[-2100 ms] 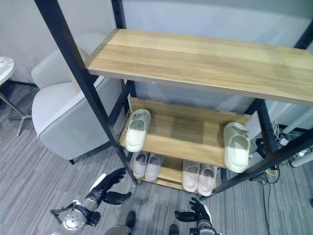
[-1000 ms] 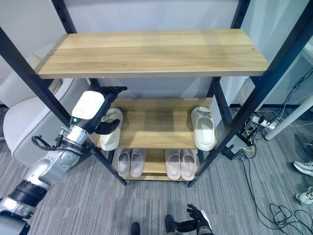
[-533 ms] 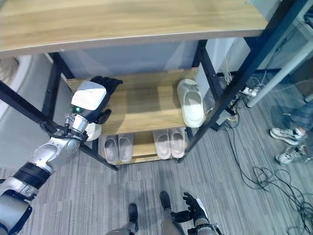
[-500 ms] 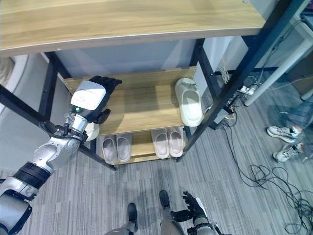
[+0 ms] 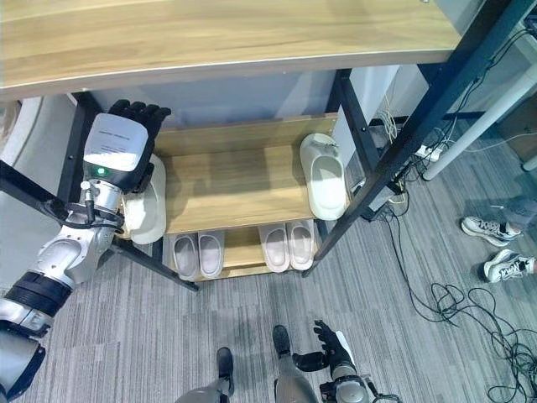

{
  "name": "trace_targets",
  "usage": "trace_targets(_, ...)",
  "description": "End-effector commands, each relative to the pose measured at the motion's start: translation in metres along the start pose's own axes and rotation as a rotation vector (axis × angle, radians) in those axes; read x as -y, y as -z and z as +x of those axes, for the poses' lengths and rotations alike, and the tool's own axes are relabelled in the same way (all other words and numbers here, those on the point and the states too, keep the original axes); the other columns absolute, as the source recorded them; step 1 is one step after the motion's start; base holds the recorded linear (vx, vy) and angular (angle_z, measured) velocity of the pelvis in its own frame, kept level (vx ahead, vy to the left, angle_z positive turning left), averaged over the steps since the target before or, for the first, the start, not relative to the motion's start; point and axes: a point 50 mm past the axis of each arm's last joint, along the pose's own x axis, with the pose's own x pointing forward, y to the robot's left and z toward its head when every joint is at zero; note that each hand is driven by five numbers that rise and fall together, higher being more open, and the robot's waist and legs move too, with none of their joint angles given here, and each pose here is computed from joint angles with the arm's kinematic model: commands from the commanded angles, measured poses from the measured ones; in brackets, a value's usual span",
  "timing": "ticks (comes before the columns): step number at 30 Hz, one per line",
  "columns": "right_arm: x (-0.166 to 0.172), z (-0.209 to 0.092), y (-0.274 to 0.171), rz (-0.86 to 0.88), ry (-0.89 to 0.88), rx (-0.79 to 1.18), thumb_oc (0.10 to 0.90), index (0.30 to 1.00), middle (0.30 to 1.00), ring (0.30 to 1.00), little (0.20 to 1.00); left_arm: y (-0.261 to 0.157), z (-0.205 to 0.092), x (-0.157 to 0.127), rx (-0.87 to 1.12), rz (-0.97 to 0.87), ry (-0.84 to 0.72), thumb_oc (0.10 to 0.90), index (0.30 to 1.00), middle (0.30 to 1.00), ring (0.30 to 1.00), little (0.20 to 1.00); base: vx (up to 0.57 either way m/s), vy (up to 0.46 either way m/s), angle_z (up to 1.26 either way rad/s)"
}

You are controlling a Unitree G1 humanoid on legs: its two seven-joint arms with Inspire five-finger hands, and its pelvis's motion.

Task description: Arrange the slippers neatly on the shoe rack.

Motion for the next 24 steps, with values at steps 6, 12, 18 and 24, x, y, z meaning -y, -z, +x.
trace_targets(6,0.014,0.0,-0.012,-0.027,0.028,0.078,0.8,0.9,0.9,0.9,0.9,0.035,0.011,-0.026,-0.16,0.023,-0.152,0.8,0.9,0.9,0.9,0.9,0.02,0.0,0.03)
trace_targets(12,0.016,0.002,-0.017,-0.031,0.037,0.098,0.8,0.9,0.9,0.9,0.9,0.035,0.013,-0.019,-0.174,0.021,-0.115,0.8,0.9,0.9,0.9,0.9,0.0,0.001,0.01)
trace_targets(18,0.013,0.002,-0.018,-0.032,0.031,0.101,0.8,0.9,0.9,0.9,0.9,0.024,0.015,-0.015,-0.159,-0.044,-0.114,0.8,0.9,0.9,0.9,0.9,0.01,0.003,0.0)
trace_targets(24,0.018,0.007,-0.032,-0.046,0.047,0.151,0.8,0.9,0.9,0.9,0.9,0.012,0.031,-0.024,-0.131,-0.06,-0.154,0.8,0.9,0.9,0.9,0.9,0.0,0.0,0.0)
